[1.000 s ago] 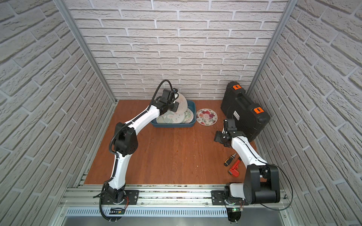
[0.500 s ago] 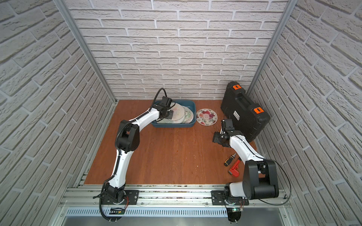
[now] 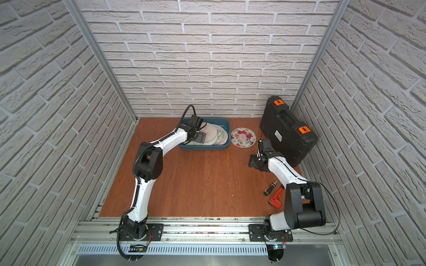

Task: Put the coasters into the storage box
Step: Place the coaster in the storage box, then move the storage box to the center of the board.

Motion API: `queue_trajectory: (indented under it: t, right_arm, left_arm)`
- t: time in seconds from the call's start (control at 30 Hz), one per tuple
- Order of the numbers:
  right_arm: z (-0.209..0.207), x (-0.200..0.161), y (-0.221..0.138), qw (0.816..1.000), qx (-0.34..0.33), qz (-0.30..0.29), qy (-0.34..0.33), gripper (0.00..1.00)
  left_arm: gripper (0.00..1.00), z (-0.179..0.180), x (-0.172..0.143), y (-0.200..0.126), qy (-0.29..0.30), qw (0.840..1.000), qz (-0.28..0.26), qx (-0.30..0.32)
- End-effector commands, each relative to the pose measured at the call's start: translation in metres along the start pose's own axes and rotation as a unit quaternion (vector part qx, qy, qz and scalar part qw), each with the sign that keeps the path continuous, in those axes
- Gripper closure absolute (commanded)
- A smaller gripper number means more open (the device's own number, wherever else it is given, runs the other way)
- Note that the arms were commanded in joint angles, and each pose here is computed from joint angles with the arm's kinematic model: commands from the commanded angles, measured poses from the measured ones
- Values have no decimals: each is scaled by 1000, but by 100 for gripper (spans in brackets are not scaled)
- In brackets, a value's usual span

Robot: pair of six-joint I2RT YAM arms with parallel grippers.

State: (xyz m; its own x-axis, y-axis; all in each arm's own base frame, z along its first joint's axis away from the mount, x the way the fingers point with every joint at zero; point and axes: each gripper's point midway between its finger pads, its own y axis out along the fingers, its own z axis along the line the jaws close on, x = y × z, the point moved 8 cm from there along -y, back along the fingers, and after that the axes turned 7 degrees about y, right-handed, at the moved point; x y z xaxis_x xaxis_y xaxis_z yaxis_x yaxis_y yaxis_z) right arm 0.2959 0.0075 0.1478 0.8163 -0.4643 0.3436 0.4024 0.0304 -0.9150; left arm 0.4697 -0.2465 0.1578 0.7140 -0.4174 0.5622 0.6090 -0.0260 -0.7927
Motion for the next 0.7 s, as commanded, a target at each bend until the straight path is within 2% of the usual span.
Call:
queue_trajectory:
  t: [0.0,0.2,0.37,0.67]
  right_arm:
    - [11,14,-4,1000,16,-26,-3,34]
    - [13,20,1,999,13,-31,7,34]
    - [11,23,8,999,-3,-29,13,34]
    - [4,20,16,999,-29,-27,13,35]
  left_arm:
    - [2,-30,14,-40,36,998,-46,-11]
    - [2,-86,24,-69,50,990,-110,-77]
    - [2,-126,32,-75,43,976,-148,-154]
    - [2,-167,42,-44,42,965,-135,-222]
